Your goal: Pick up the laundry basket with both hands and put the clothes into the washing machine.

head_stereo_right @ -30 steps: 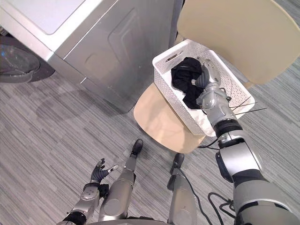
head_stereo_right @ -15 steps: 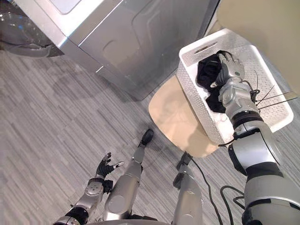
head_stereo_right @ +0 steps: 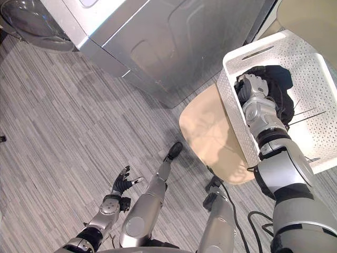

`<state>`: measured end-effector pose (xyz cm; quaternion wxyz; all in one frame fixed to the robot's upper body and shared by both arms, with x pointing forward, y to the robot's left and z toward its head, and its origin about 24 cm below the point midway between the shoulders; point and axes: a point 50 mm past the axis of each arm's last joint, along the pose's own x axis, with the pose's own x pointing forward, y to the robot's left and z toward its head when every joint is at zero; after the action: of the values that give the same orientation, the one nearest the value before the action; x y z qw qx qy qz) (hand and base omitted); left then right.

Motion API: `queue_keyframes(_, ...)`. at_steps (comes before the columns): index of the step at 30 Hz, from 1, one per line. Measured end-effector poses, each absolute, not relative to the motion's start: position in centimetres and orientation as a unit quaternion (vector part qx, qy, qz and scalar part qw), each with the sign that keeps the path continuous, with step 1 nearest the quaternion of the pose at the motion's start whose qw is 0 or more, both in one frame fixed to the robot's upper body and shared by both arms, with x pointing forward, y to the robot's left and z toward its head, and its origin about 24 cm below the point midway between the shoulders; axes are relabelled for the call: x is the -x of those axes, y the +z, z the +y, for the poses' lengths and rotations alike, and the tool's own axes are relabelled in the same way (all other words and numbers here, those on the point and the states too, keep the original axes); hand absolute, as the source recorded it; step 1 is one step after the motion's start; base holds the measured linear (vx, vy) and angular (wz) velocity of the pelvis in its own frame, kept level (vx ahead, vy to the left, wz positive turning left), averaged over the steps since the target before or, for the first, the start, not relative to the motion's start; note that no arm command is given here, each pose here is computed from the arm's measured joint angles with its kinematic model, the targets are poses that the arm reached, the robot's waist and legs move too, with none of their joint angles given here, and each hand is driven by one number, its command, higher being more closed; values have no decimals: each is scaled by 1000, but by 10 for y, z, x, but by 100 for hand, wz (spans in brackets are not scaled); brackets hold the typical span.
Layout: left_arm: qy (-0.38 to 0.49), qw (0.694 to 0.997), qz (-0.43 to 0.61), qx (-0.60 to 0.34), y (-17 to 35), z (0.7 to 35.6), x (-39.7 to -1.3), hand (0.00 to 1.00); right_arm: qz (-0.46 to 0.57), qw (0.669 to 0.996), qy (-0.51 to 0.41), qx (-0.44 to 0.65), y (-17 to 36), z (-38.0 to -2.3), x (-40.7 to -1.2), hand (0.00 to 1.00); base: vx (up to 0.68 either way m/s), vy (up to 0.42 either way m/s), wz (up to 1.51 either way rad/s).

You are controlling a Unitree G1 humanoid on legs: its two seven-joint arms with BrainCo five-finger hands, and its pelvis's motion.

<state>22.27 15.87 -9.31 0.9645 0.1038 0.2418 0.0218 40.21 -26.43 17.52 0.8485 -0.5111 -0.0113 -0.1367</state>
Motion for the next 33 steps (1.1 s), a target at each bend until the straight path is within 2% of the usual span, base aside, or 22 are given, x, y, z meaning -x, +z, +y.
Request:
queue_keyframes(6,44,964,245,-97,-92,167,-224,0,-80,927,-161,328,193,-248,-404,100,-55,-45,-13)
queue_keyframes(12,66,961,253,-89,-94,175,-221,0,-143,950,-189,203,202,-244,-395,100,-51,-33,-8)
queue_keyframes(18,102,947,295,-82,-108,190,-196,0,-135,970,-186,80,163,-234,-379,100,11,-19,-20)
queue_keyframes(22,103,941,312,-85,-114,192,-185,0,-111,977,-184,-2,125,-225,-360,100,55,6,-15)
queue_keyframes(25,112,937,320,-83,-116,194,-180,0,-94,973,-181,-111,97,-214,-342,100,36,10,-15)
queue_keyframes(29,115,928,348,-74,-125,191,-162,0,-95,942,-157,-280,70,-192,-311,100,40,24,-45)
queue_keyframes(33,134,918,369,-63,-132,195,-144,0,-118,919,-89,-365,77,-161,-302,100,0,30,-95)
